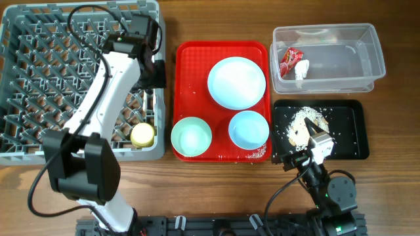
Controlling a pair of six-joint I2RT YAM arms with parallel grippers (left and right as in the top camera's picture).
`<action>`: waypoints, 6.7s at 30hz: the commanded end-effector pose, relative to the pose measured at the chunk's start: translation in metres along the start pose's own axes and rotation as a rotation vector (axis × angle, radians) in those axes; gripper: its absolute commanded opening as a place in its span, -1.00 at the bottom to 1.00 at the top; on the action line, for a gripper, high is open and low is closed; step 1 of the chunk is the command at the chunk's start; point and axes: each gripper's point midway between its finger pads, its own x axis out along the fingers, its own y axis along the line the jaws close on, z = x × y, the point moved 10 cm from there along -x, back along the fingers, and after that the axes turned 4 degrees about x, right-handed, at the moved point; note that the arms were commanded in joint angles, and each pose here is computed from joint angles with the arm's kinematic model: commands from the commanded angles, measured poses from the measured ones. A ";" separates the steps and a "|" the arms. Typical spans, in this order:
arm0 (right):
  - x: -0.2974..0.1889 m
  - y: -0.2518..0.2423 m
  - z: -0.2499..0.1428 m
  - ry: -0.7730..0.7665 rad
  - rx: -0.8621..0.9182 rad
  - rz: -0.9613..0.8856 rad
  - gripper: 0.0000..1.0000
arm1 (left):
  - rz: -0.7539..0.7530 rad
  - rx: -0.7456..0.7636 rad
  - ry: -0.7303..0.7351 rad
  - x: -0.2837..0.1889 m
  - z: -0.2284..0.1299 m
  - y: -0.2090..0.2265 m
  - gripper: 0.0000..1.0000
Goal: Sort waste into correct bins and load items into the dishwasher rack
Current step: 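Reach the left gripper to the light blue bowl and grasp its rim, then lift the light blue bowl and set it in the dish rack, then move the left gripper to the pale green bowl and grasp its rim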
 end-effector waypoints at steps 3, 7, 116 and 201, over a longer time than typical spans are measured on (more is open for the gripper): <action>0.000 0.001 0.001 -0.010 0.009 0.015 0.99 | -0.177 0.004 -0.124 -0.071 -0.016 -0.049 -0.15; 0.000 0.001 0.001 -0.010 0.010 0.015 1.00 | -0.184 0.037 -0.073 -0.069 -0.041 -0.099 -0.33; 0.000 0.001 0.001 -0.010 0.009 0.015 1.00 | 0.983 -0.186 -0.115 -0.003 -0.024 -0.004 -0.92; 0.000 0.001 0.001 -0.010 0.009 0.015 0.99 | 0.631 -0.708 -0.154 -0.043 -0.009 -0.032 1.00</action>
